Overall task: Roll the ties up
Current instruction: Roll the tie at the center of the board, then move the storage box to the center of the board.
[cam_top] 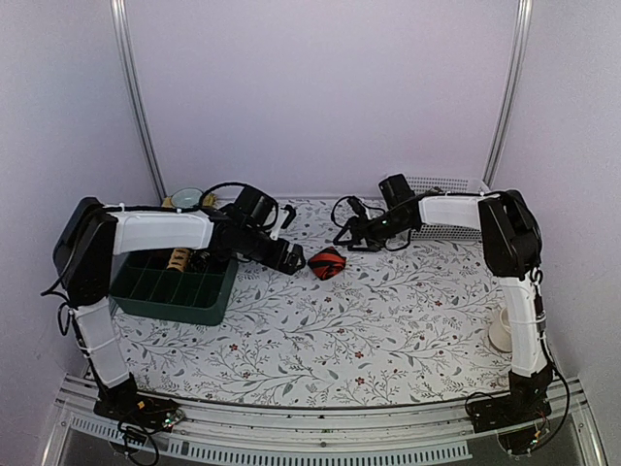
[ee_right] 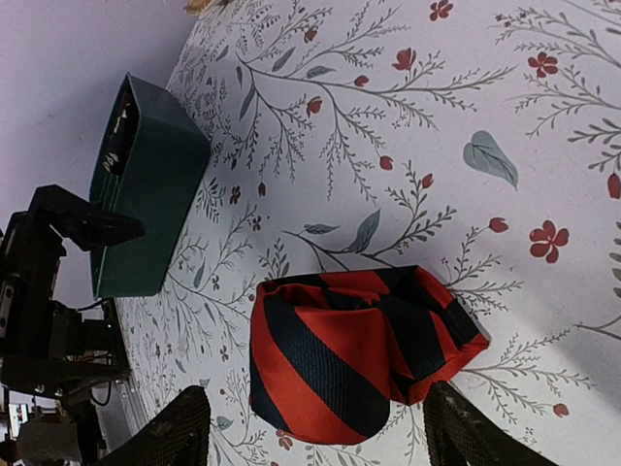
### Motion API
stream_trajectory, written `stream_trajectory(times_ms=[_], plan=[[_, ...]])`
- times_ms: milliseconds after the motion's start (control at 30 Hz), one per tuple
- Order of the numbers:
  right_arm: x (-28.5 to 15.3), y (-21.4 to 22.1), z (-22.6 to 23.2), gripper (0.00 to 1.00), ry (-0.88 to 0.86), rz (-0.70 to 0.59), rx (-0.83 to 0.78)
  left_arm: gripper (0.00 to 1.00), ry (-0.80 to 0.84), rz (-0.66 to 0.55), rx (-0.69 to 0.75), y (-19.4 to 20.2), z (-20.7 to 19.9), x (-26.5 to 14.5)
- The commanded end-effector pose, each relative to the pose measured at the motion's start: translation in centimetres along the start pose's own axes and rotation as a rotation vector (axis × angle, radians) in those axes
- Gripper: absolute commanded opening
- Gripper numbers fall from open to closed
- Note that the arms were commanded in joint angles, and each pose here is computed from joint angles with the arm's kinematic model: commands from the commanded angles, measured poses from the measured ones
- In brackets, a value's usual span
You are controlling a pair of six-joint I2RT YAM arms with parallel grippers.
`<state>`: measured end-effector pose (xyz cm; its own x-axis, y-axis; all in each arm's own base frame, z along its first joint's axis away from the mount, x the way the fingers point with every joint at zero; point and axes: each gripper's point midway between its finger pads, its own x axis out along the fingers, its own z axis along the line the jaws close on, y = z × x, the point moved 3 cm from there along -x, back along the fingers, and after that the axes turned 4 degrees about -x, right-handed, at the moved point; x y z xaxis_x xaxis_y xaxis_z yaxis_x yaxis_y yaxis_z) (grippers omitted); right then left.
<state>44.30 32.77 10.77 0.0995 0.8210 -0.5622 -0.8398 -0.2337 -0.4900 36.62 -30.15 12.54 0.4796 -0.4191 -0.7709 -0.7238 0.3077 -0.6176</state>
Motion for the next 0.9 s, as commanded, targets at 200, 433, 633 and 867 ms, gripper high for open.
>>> stream_trajectory(times_ms=[200,433,633,867], plan=[[4.9,4.4,-3.0,0.75,-0.033,0.162,0.03,1.0,0.412,-0.16,-0.449,-1.9,-0.6,1.8],[5.5,4.8,-2.7,0.75,-0.07,0.174,0.016,1.0,0.487,-0.122,-0.554,-0.6,-1.0,4.6],[5.9,5.0,-2.7,0.74,-0.099,0.176,0.013,0.98,0.493,-0.087,-0.612,0.8,-0.9,6.2],[6.3,5.1,-2.2,0.73,-0.161,0.172,0.01,0.91,0.546,-0.066,-0.66,1.5,-1.2,7.7]])
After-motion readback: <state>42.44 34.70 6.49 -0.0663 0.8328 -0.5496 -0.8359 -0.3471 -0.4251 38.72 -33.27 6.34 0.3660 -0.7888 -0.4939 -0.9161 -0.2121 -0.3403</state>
